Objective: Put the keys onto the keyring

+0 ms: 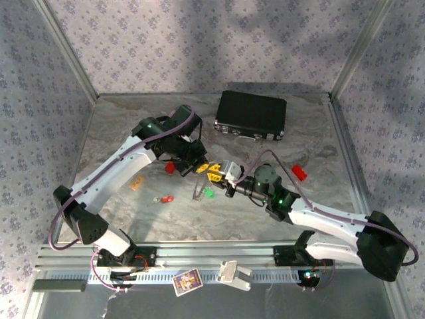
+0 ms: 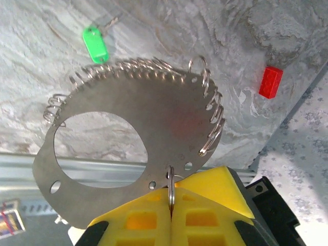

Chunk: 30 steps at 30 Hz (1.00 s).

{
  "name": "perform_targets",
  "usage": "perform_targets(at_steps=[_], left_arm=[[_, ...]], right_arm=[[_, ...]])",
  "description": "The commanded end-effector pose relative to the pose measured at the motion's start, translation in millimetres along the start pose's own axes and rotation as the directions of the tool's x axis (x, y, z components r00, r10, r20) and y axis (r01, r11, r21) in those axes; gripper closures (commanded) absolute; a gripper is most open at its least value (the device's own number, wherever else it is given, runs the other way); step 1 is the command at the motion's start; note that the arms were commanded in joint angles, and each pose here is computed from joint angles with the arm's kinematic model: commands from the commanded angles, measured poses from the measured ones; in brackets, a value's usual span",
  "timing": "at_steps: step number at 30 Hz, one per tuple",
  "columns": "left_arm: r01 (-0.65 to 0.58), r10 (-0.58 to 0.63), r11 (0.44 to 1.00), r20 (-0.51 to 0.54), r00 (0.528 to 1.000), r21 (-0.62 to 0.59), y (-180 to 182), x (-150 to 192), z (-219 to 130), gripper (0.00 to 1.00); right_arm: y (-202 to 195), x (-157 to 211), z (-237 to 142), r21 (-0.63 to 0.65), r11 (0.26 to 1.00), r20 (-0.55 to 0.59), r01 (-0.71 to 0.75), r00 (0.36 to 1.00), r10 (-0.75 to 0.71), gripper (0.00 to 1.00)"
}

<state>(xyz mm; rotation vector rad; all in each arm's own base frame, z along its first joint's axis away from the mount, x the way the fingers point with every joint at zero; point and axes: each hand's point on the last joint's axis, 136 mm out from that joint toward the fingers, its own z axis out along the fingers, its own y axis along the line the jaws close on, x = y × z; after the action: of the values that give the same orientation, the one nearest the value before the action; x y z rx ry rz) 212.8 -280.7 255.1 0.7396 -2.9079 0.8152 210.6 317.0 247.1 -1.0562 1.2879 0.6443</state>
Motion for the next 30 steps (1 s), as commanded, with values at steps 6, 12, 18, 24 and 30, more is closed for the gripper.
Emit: perform_targets(at_steps=[6, 12, 18, 24, 30], left_arm=[[0.212, -0.205, 0.975, -0.110, 0.973, 0.065, -5.8, 21.7, -4.4, 1.00], [0.285, -0.273, 0.955, -0.132, 0.953, 0.083, 2.8, 27.7, -7.5, 1.00], [0.326, -0.308, 0.940, -0.162, 0.938, 0.099, 2.7, 31.5, -6.7, 1.00], [0.328, -0.308, 0.939, -0.171, 0.936, 0.105, 1.3, 32.0, -4.3, 1.00], [0.341, -0.318, 0.933, -0.181, 0.931, 0.116, 1.1, 32.2, -2.6, 1.00]], right_arm=[[2.0, -11.3, -3.9, 0.012, 0.999, 0.073, 0.053, 0.996, -0.053, 0.73], [-0.5, -12.6, -3.2, 0.030, 0.998, 0.078, 0.060, 0.995, -0.062, 0.71], [12.9, -13.9, 1.7, -0.020, 0.997, 0.097, 0.069, 0.993, -0.067, 0.71], [18.4, -2.6, -4.8, -0.046, 0.993, 0.080, 0.108, 0.991, -0.104, 0.70], [15.2, -5.5, -6.7, -0.033, 0.994, 0.089, 0.105, 0.991, -0.102, 0.75]])
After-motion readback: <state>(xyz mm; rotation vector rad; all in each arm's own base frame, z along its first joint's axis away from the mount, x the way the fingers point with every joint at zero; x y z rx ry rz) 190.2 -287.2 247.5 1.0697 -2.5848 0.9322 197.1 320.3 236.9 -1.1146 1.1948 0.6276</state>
